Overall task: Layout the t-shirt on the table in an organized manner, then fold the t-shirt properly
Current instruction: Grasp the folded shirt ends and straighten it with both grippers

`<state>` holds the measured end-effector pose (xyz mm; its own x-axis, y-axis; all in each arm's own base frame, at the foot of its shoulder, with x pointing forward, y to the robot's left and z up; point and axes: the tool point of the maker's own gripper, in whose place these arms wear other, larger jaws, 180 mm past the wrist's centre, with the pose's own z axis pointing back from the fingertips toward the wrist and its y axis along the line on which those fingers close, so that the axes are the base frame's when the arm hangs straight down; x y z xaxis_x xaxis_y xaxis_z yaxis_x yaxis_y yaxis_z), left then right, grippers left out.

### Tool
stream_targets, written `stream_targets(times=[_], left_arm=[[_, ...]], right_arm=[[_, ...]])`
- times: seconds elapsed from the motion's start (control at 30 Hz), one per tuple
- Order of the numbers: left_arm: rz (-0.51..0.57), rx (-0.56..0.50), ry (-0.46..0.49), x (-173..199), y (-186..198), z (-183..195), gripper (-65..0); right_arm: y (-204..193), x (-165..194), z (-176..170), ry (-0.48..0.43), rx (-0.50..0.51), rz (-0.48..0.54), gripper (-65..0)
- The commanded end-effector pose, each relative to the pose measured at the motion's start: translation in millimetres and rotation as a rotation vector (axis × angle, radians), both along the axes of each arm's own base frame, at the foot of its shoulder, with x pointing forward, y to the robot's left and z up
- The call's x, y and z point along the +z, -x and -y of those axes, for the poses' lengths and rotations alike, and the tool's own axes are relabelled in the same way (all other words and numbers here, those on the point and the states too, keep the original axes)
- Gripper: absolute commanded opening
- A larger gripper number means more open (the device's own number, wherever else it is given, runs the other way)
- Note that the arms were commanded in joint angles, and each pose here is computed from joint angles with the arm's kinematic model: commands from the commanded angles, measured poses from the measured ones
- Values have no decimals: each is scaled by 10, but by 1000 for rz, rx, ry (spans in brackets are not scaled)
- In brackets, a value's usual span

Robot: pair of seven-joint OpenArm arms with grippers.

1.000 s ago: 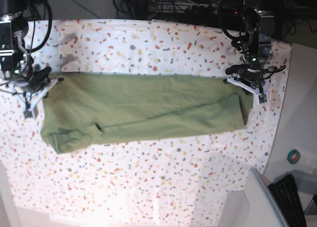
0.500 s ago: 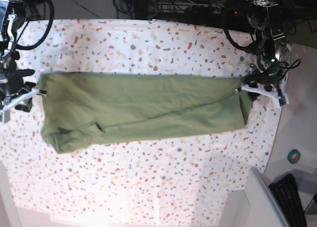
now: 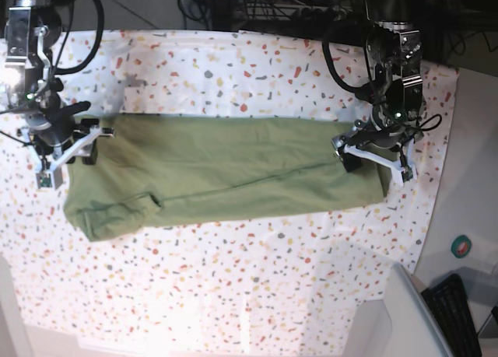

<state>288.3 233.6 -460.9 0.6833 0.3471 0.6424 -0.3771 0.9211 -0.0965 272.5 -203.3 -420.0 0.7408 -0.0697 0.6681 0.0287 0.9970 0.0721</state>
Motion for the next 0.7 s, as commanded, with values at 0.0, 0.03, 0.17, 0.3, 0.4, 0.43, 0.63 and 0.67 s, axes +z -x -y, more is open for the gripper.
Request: stream_targets(times=[0.0, 0.03, 0.17, 0.3, 0.4, 0.43, 0.63, 0.67], left_arm=[[48, 3, -18, 132, -152, -52, -39], [42, 6, -11, 105, -164, -35, -46], [50, 9, 15, 99, -267, 62, -115], [70, -61, 23, 160, -451, 309, -285], [71, -99, 31, 160, -565, 461, -490], [74, -101, 32, 171, -603, 469, -578], [114, -98, 36, 333, -849, 471, -650], [127, -98, 34, 384, -906, 465, -650]], right_arm=[[-90, 115, 51, 12, -1, 45, -404], [-90, 115, 51, 12, -1, 45, -404], [-87, 109, 46, 11, 0, 43, -404], [-43, -28, 76, 5, -12, 5, -405], [-7, -98, 89, 3, -17, -15, -407], [-7, -98, 89, 3, -17, -15, -407], [9, -108, 100, 4, -18, -20, -407], [9, -108, 100, 4, -18, -20, -407]])
